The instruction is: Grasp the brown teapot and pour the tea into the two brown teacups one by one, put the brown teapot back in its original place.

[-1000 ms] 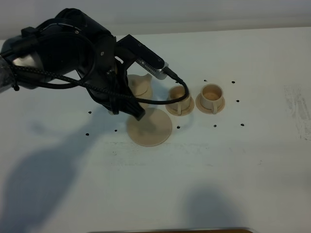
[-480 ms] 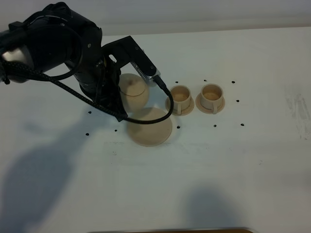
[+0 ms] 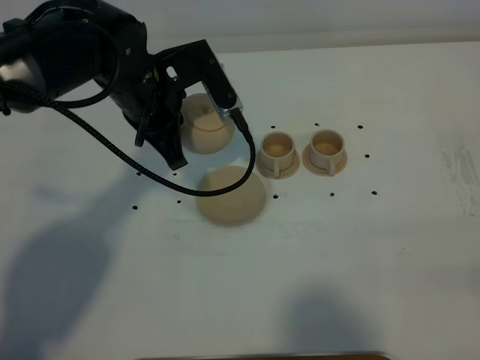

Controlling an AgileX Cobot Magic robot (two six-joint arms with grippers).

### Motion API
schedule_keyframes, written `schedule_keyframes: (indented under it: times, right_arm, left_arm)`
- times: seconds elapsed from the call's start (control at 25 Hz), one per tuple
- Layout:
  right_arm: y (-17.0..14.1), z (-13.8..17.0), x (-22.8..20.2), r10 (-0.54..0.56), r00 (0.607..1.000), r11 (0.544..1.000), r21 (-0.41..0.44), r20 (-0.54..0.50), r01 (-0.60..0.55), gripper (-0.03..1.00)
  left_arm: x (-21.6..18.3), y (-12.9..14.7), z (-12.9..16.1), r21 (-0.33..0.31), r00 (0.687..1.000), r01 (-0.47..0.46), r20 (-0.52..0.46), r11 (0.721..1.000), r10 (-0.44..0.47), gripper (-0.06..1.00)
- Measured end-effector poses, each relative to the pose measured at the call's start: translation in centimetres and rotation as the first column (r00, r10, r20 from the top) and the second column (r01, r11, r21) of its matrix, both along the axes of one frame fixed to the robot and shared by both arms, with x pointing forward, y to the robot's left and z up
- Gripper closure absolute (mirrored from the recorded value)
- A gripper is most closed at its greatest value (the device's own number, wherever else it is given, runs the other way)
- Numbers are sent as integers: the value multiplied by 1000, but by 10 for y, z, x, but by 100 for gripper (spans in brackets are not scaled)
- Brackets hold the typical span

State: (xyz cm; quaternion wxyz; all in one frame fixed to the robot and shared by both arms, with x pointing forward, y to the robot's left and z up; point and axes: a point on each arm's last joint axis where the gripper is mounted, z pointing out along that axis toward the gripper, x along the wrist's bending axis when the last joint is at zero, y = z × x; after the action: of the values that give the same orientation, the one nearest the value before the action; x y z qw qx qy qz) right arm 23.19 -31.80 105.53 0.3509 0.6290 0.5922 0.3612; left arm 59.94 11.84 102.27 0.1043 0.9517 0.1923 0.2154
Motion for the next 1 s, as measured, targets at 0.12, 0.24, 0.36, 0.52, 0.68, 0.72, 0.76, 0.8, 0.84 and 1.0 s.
schedule_keyframes:
  times: [0.12, 0.24, 0.36, 0.52, 0.68, 0.72, 0.76, 0.8, 0.84, 1.0]
  right_arm:
    - [0, 0, 0, 0, 1000, 1000, 0, 0, 0, 54]
    - [0, 0, 0, 0, 1000, 1000, 0, 0, 0, 54]
    - [0, 0, 0, 0, 1000, 1000, 0, 0, 0, 54]
    - [0, 0, 0, 0, 1000, 1000, 0, 0, 0, 54]
    - [0, 0, 0, 0, 1000, 1000, 0, 0, 0, 54]
    - [0, 0, 0, 0, 1000, 1000, 0, 0, 0, 54]
    - [0, 0, 0, 0, 1000, 1000, 0, 0, 0, 54]
    - [0, 0, 0, 0, 1000, 1000, 0, 0, 0, 54]
    - [0, 0, 0, 0, 1000, 1000, 0, 0, 0, 54]
    - [0, 0, 0, 0, 1000, 1000, 0, 0, 0, 54]
  left_arm:
    - [7, -4, 3, 11, 999, 40, 18, 999, -40, 78]
    - [12, -7, -1, 35, 996, 82, 18, 996, -83, 78]
    - [15, -8, -8, 68, 991, 133, 7, 989, -134, 78]
    - [17, -10, -14, 101, 979, 200, 11, 975, -202, 78]
    - [20, -11, -13, 118, 966, 247, 44, 962, -253, 78]
    - [20, -12, -13, 122, 963, 258, 50, 958, -265, 78]
    - [21, -12, -12, 125, 960, 266, 60, 956, -275, 78]
    - [22, -13, -13, 129, 956, 276, 67, 953, -286, 78]
    - [22, -13, -14, 133, 953, 284, 73, 950, -295, 78]
    - [26, -15, -22, 150, 944, 309, 72, 939, -322, 78]
